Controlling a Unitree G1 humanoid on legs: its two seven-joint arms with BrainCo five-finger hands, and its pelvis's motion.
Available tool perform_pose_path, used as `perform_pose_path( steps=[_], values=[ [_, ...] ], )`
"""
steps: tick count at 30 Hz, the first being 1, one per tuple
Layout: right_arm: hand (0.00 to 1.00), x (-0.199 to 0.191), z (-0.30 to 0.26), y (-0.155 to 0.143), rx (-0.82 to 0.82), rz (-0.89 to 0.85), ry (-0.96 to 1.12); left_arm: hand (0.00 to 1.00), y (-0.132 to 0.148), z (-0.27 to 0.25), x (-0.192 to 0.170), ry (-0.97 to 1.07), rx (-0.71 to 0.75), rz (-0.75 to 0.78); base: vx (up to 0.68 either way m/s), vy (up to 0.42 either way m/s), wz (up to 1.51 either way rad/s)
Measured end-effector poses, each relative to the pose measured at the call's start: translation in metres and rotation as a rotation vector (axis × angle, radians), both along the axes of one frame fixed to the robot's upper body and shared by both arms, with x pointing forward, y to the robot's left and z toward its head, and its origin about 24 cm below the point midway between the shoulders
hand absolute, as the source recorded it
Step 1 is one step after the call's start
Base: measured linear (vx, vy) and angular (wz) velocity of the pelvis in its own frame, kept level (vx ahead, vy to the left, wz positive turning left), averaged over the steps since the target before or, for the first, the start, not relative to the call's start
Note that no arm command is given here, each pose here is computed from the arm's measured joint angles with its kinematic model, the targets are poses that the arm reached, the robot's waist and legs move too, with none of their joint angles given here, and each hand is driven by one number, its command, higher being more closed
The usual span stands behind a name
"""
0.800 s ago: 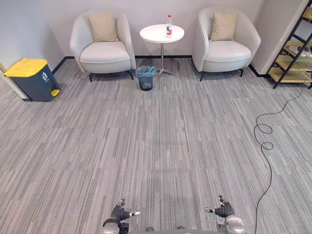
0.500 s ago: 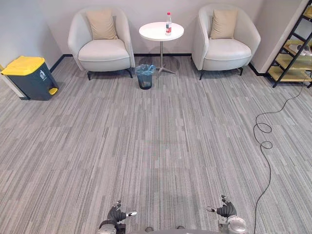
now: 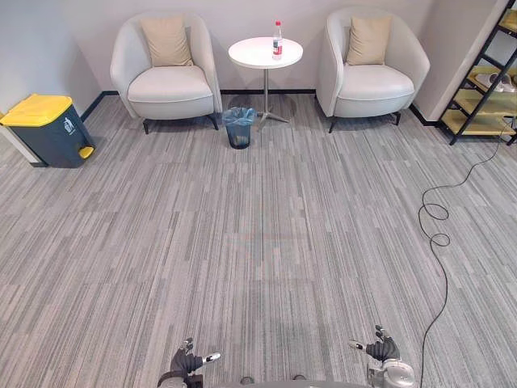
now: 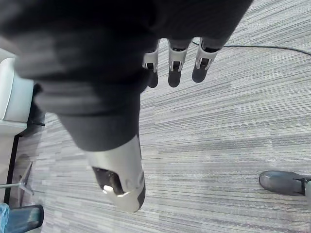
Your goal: Gather rubbish on tea table into small bin, then transfer packed bag to large trash can.
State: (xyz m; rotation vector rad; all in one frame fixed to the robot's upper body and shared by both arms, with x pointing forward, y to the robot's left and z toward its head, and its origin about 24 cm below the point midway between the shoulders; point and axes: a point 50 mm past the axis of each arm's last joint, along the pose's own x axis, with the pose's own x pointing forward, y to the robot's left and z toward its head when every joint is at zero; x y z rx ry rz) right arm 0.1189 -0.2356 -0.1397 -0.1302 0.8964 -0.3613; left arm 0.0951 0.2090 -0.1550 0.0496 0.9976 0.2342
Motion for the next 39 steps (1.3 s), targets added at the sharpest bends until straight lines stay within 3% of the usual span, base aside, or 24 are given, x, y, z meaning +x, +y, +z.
perform_pose_path(
  steps=[12,21,32,39],
  values=[
    [0.00,-0.003,0.000,-0.002,0.013,-0.033,-0.002,0.00,0.001,0.000,-0.001,0.003,0.000,0.004,0.01,-0.015,-0.07],
    [0.00,0.020,0.006,0.000,0.030,-0.041,-0.063,0.00,0.001,0.001,0.002,-0.014,-0.008,0.023,0.04,0.040,-0.29],
    [0.00,0.022,0.007,0.003,0.041,-0.043,-0.077,0.00,0.010,0.013,0.026,-0.101,0.026,0.010,0.15,0.043,0.14],
    [0.00,0.039,0.019,-0.009,0.001,-0.031,-0.131,0.00,0.000,0.015,0.039,-0.139,0.010,0.015,0.42,-0.180,0.27]
  ],
)
